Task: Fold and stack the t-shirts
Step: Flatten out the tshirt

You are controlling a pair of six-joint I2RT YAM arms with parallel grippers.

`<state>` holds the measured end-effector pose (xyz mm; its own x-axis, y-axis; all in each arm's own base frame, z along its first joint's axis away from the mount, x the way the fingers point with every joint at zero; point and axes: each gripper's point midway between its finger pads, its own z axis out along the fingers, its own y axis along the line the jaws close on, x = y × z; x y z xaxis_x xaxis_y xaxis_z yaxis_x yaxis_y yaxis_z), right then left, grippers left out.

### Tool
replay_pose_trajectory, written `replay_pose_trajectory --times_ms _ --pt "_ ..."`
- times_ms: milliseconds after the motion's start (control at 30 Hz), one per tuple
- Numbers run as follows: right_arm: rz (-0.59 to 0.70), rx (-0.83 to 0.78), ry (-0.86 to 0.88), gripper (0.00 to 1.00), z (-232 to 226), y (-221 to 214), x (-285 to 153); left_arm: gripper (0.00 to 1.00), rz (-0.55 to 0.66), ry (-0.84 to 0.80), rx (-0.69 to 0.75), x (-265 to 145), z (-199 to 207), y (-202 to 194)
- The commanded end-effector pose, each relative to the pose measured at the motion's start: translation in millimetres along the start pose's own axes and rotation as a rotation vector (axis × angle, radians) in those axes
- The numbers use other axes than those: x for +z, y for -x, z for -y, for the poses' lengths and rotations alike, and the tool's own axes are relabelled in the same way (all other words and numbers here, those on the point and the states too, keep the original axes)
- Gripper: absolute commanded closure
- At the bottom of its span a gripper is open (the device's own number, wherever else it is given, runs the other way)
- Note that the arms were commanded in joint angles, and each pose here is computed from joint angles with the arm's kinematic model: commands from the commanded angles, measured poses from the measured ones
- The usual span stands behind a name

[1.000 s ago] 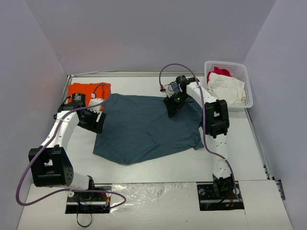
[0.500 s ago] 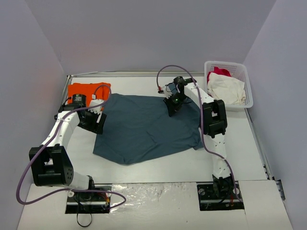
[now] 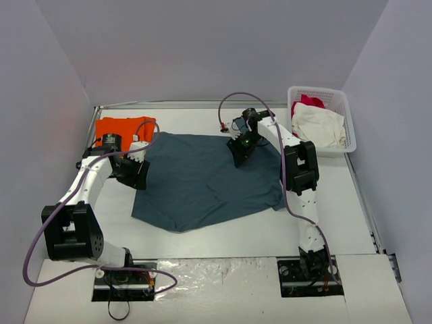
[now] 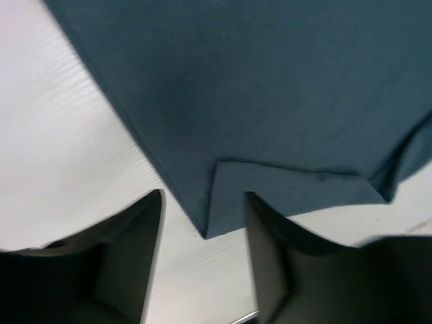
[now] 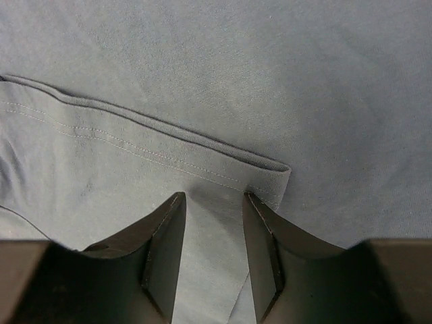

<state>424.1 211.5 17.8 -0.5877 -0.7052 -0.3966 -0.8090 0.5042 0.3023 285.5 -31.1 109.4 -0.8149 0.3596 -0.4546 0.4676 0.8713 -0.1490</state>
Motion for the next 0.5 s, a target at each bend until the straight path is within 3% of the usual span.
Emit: replay_pose_trajectory --times_ms 0,33,100,133,467 --pt "-0.021 -0.023 -0.055 0.64 3.6 1.2 -15.1 0.58 0.009 -0.215 0.111 1.8 34.4 5.7" --pt "-0.021 -0.024 -0.057 0.64 4.1 1.3 -15.1 0.76 -0.018 -0.278 0.110 7.2 42.6 6.1" --pt "-0.023 -0.023 -0.055 0.64 3.3 0.6 -15.1 0.85 -0.069 -0.350 0.177 16.1 59.2 5.4" --pt "-0.022 -0.023 -0.053 0.64 2.5 0.5 -15.6 0.97 -0.105 -0.347 0.179 27.1 55.0 7.4" --pt "-0.004 -0.026 -0.079 0.61 9.6 -0.4 -30.1 0.98 -0.284 -0.208 0.086 88.6 20.2 7.2"
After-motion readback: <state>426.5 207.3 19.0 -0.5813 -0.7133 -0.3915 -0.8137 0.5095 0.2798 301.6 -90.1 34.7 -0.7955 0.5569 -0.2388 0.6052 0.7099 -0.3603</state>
